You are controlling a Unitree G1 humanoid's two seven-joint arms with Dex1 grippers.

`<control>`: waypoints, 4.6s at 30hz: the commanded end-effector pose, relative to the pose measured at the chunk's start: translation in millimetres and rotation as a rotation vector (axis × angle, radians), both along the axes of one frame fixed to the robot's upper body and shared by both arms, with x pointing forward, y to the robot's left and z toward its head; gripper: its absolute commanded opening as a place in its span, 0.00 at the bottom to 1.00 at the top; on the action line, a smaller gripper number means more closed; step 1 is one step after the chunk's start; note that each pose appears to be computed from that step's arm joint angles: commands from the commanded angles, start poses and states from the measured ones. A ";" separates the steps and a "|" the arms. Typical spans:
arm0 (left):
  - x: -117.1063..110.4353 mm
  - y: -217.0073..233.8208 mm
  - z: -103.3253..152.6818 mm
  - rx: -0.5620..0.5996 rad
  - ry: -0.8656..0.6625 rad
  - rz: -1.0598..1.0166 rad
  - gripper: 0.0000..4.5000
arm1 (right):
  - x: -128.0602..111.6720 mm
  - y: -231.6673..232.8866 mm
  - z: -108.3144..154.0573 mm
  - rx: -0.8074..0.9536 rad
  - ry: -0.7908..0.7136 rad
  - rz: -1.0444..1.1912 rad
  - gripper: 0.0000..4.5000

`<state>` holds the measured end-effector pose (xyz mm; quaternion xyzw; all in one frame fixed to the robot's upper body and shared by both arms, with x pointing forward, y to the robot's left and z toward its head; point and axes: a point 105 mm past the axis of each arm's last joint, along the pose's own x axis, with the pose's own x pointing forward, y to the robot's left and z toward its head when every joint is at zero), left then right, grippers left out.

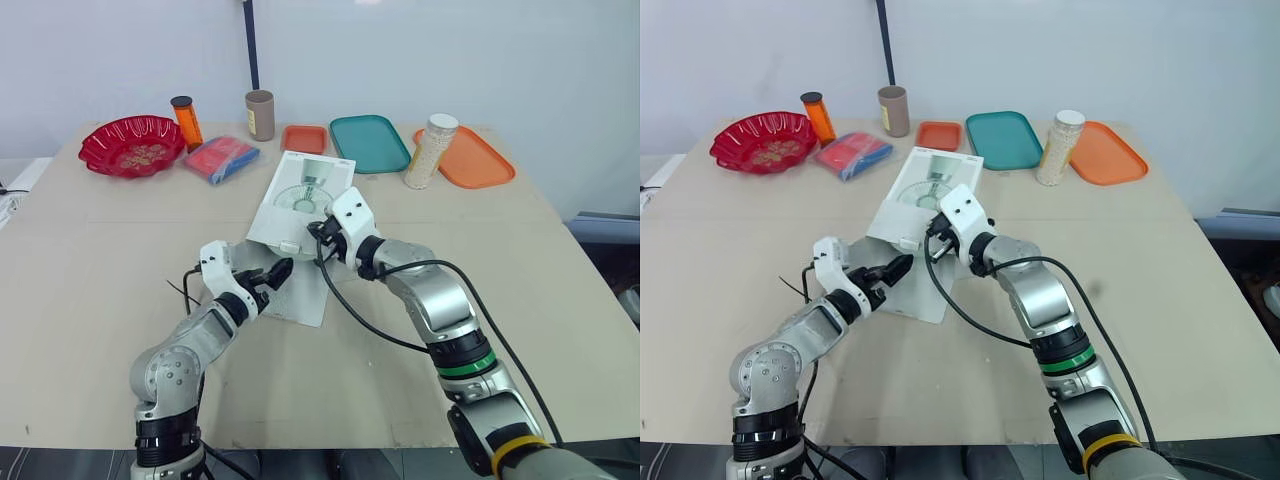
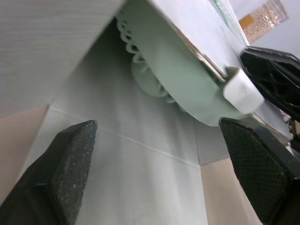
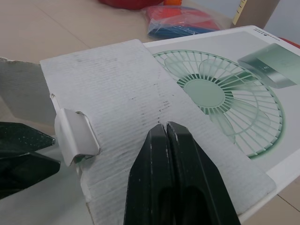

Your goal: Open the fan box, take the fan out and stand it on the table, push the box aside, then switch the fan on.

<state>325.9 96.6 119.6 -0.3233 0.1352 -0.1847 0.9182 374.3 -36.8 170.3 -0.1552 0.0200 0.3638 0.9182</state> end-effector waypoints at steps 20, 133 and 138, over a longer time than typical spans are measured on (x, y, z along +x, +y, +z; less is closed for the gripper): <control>10.0 -17.3 20.5 -0.204 -0.068 -0.016 0.95 | 4.6 -10.3 -19.6 -0.053 0.037 -0.034 0.00; -93.6 39.1 9.3 -0.148 0.165 -0.163 0.98 | 11.2 -5.9 -16.4 -0.067 0.054 -0.061 0.00; -109.9 45.9 -0.6 -0.114 0.207 -0.218 0.98 | 11.0 -2.4 -15.7 -0.069 0.048 -0.044 0.00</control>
